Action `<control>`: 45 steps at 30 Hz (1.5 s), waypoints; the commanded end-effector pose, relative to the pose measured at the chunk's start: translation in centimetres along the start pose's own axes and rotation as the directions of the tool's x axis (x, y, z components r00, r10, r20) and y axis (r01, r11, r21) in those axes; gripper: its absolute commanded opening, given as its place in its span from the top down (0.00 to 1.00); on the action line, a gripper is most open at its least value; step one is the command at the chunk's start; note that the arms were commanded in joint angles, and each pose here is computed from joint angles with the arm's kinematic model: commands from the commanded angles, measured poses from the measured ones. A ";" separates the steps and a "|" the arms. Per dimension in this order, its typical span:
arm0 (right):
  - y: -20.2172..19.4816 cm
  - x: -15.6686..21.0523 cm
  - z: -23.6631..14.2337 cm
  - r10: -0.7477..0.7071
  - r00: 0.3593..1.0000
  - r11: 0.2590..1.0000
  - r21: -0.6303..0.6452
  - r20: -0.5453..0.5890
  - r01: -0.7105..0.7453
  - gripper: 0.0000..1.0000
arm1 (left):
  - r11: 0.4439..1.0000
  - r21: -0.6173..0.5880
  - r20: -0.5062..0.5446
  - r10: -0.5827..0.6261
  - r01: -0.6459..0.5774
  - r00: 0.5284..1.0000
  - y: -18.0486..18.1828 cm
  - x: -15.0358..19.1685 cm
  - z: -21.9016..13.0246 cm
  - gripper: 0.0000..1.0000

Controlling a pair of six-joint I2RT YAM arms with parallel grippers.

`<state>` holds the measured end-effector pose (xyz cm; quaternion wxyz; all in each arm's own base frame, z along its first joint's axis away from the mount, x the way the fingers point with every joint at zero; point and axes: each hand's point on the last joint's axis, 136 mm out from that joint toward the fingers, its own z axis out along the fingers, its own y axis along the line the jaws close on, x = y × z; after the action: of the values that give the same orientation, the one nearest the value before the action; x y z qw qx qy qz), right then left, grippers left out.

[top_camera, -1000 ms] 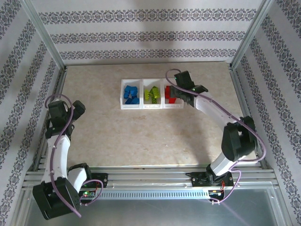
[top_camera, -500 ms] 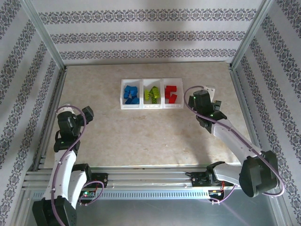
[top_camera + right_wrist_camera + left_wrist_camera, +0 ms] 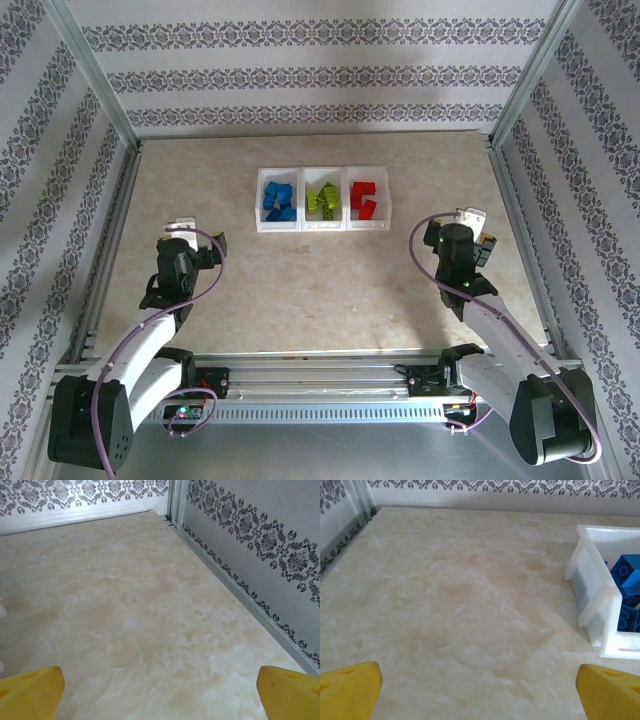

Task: Sort the legos into containers by color
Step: Reset both arms

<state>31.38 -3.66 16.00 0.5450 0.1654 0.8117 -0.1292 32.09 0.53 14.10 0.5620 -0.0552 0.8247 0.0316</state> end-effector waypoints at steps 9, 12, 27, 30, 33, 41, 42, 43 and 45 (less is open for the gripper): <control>-1.6 -0.3 0.1 0.020 0.995 1.000 0.005 0.099 -0.021 0.02 | 0.997 -0.026 0.113 0.074 -0.071 0.991 -0.2 -0.8 2.4 0.00; -1.9 0.2 0.3 0.034 0.995 0.999 0.008 0.092 -0.035 0.02 | 0.996 -0.031 0.128 0.082 -0.079 0.988 -0.4 -1.3 3.2 0.00; -1.9 0.3 1.2 0.053 0.992 0.999 -0.013 0.112 -0.052 0.02 | 0.998 0.008 0.123 0.054 -0.056 0.991 0.0 0.1 6.6 0.00; -1.9 0.4 1.4 0.040 0.991 0.999 -0.021 0.129 -0.038 0.02 | 0.994 0.071 0.127 0.073 -0.082 0.989 -1.1 1.0 7.3 0.00; -2.1 0.6 1.7 0.037 0.988 0.999 -0.030 0.151 -0.033 0.02 | 0.984 0.134 0.095 0.104 -0.116 0.990 -2.3 1.9 8.5 0.01; -2.7 1.3 2.5 0.085 0.979 0.994 -0.082 0.187 -0.071 0.02 | 0.979 0.200 0.041 0.037 -0.045 0.998 -1.7 2.1 9.1 0.00; -2.6 1.5 2.8 0.084 0.980 0.994 -0.087 0.181 -0.069 0.02 | 0.982 0.182 0.037 0.034 -0.040 0.999 -1.4 2.1 9.2 0.00; -2.5 1.5 3.1 0.084 0.980 0.994 -0.090 0.182 -0.069 0.02 | 0.985 0.171 0.039 0.029 -0.035 0.999 -1.2 2.0 9.2 0.00; -2.0 1.2 3.6 0.084 0.978 0.992 -0.112 0.191 -0.064 0.02 | 0.985 0.169 0.036 0.029 -0.035 0.999 -1.2 2.1 9.2 0.00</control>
<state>31.94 -7.37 11.83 0.5972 0.1696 0.7768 -0.1059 39.56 0.45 8.19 0.5705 0.0104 0.8210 -0.0168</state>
